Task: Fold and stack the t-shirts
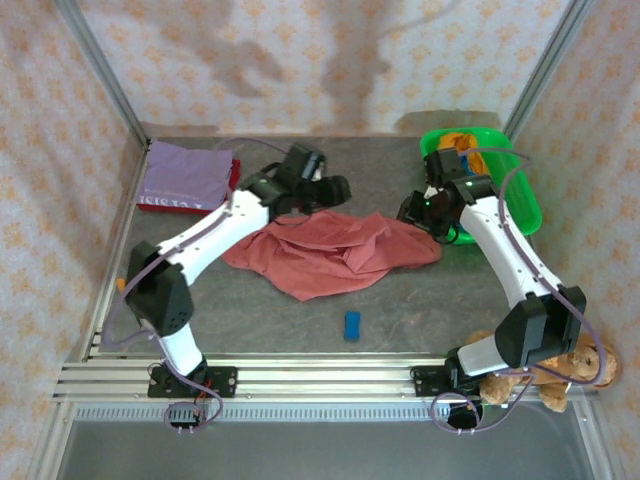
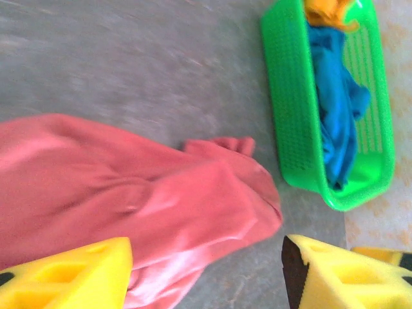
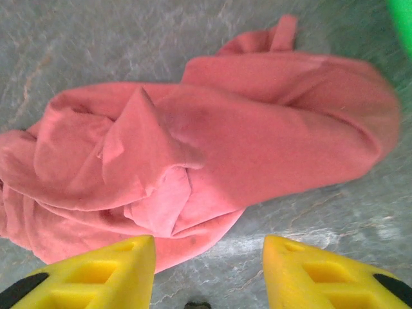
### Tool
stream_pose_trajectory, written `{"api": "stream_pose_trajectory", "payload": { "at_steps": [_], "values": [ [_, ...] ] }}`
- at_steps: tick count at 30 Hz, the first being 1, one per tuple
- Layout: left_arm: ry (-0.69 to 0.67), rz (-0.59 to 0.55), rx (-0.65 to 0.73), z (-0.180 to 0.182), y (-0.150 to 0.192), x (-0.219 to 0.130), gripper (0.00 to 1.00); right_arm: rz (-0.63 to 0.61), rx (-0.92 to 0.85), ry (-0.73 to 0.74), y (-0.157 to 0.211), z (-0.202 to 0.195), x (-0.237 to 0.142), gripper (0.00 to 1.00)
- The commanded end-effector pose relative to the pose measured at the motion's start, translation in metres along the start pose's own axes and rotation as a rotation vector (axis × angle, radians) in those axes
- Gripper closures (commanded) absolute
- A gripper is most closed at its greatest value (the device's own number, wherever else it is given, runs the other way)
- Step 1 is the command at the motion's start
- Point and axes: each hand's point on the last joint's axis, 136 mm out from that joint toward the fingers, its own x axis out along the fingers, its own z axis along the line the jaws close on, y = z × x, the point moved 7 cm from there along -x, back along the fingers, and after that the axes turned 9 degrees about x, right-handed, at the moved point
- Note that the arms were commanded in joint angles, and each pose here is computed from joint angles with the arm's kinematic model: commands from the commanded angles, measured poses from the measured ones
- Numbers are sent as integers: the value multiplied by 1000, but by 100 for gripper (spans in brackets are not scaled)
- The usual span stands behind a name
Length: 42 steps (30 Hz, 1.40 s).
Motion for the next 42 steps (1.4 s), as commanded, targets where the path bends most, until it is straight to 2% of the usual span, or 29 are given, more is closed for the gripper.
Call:
{"api": "stream_pose_trajectory", "payload": {
  "at_steps": [1, 6, 9, 12, 16, 21, 34, 42],
  "values": [
    [-88, -21, -42, 42, 0, -23, 37, 43, 22, -51, 2, 7, 15, 54],
    [-149, -43, -142, 102, 7, -60, 38, 86, 8, -35, 4, 3, 39, 58],
    [-183, -46, -181, 128, 15, -78, 38, 51, 32, -24, 1, -4, 47, 59],
    [-204, -37, -209, 144, 27, -88, 38, 9, 91, -107, -2, -9, 56, 62],
    [-234, -26, -236, 161, 40, -96, 39, 49, 135, -173, -1, -5, 69, 62],
    [-256, -27, -259, 172, 50, -101, 39, 1, 144, -217, -6, -4, 77, 62],
    [-275, -34, -259, 175, 50, -113, 39, 74, 158, -283, -21, 17, 102, 63],
    [-286, -46, -269, 179, 52, -122, 39, 44, 189, -370, -29, 27, 104, 61]
  ]
}}
